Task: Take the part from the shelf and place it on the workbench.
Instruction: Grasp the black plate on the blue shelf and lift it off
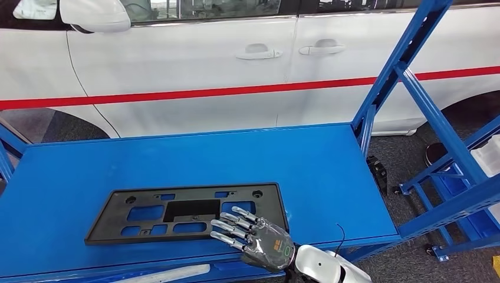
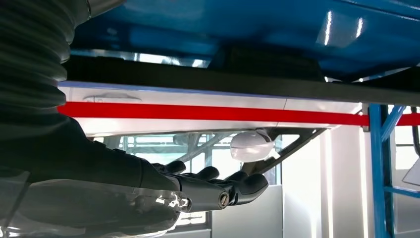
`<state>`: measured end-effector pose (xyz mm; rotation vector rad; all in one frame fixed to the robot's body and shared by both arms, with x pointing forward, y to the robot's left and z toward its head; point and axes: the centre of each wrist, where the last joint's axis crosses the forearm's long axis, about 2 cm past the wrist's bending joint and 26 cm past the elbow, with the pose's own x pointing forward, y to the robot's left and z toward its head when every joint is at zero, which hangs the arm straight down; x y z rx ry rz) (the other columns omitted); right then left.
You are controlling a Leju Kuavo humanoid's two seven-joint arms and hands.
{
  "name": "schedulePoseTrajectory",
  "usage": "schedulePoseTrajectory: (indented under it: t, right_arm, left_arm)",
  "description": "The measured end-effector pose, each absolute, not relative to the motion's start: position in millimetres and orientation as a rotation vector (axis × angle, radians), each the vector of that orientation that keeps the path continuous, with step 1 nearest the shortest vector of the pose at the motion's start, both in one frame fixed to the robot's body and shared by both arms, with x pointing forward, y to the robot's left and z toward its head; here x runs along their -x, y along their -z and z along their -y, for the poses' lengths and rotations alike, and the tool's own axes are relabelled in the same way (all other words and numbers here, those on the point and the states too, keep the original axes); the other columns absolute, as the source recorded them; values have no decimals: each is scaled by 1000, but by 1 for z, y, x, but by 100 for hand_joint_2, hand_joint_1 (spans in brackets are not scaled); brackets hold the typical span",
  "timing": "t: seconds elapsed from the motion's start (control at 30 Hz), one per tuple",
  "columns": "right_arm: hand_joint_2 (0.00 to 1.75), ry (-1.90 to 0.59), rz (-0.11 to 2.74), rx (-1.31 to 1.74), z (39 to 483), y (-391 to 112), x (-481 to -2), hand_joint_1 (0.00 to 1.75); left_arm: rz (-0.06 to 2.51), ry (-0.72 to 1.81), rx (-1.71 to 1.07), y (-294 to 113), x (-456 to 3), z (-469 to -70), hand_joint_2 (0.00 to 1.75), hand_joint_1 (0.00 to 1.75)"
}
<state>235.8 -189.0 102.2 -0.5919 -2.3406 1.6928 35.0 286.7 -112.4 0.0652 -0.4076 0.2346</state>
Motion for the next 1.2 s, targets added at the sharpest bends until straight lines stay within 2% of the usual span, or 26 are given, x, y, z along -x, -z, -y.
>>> schedulePoseTrajectory:
  t: [0.57,1.2]
  right_arm:
    - [175,-1725,2320,626,204,-93,-246,0]
    - [175,-1744,2329,570,202,-91,-255,0]
  left_arm:
    - [411,-203,-58,112,-35,-283,0,0]
    - [422,-203,-58,112,-35,-280,0,0]
